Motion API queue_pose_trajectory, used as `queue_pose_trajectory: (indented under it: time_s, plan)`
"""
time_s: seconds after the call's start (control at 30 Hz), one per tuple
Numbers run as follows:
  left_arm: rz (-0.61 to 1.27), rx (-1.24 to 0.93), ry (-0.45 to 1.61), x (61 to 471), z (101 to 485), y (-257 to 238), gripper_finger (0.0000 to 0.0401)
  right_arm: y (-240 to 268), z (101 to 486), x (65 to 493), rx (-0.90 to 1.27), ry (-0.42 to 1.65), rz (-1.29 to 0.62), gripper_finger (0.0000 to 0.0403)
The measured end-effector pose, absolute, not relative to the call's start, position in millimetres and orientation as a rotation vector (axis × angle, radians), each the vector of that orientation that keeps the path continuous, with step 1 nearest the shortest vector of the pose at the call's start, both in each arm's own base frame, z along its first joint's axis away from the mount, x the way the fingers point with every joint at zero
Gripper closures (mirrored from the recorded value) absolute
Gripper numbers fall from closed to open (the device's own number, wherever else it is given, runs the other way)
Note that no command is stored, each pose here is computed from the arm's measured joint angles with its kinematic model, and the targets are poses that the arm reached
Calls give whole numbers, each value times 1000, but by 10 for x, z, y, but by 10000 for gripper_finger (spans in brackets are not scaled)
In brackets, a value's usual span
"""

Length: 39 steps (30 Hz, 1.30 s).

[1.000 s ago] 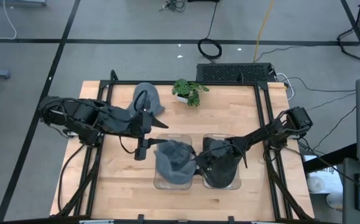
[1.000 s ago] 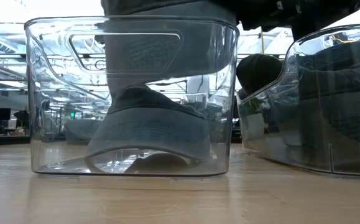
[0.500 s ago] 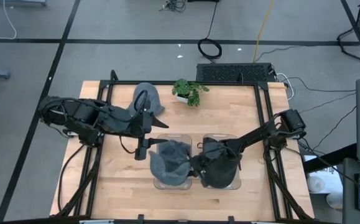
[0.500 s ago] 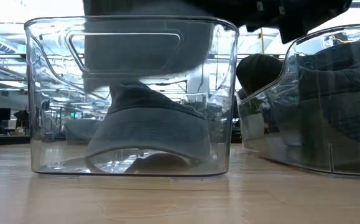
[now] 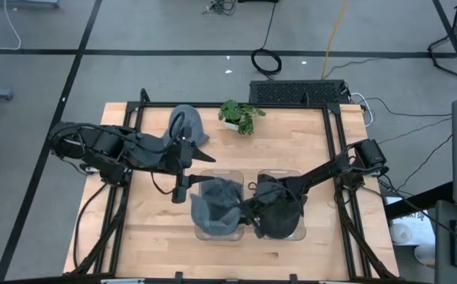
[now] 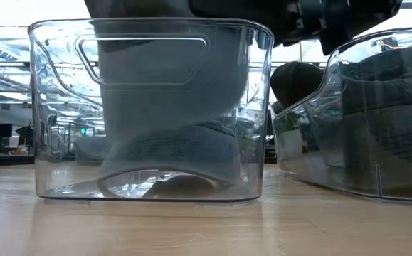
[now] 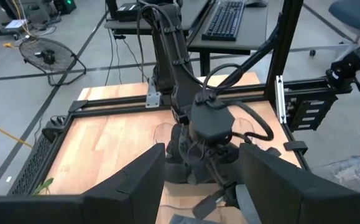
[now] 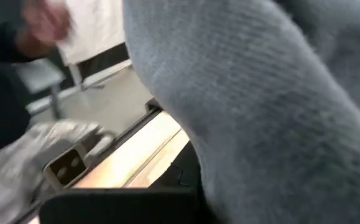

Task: Pick & Place hat
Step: Put the bottom gray cap into the left transparent bin

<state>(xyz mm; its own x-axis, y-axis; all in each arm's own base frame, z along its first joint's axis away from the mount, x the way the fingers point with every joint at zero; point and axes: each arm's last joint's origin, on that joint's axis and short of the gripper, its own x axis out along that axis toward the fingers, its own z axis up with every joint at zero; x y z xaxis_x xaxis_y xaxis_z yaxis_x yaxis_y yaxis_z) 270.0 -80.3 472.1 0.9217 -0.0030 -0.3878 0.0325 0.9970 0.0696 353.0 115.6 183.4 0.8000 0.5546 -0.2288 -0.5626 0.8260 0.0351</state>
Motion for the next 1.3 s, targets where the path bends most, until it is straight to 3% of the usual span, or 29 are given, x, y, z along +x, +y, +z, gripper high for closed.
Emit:
queue_pose_trajectory:
  time_s: [0.27,0.57,0.9,1.3]
  plan:
    - [-19,77,396,2700,4722,-803,187,1182,1851,3504,-69,195,790,403]
    - [-19,76,396,2700,4722,-803,187,1186,1845,3500,-91,192,798,403]
    - [-20,76,397,2700,4722,-803,187,1141,1792,3521,-196,230,626,403]
    - [-20,75,397,2700,4722,-803,187,1120,1733,3508,-250,289,593,403]
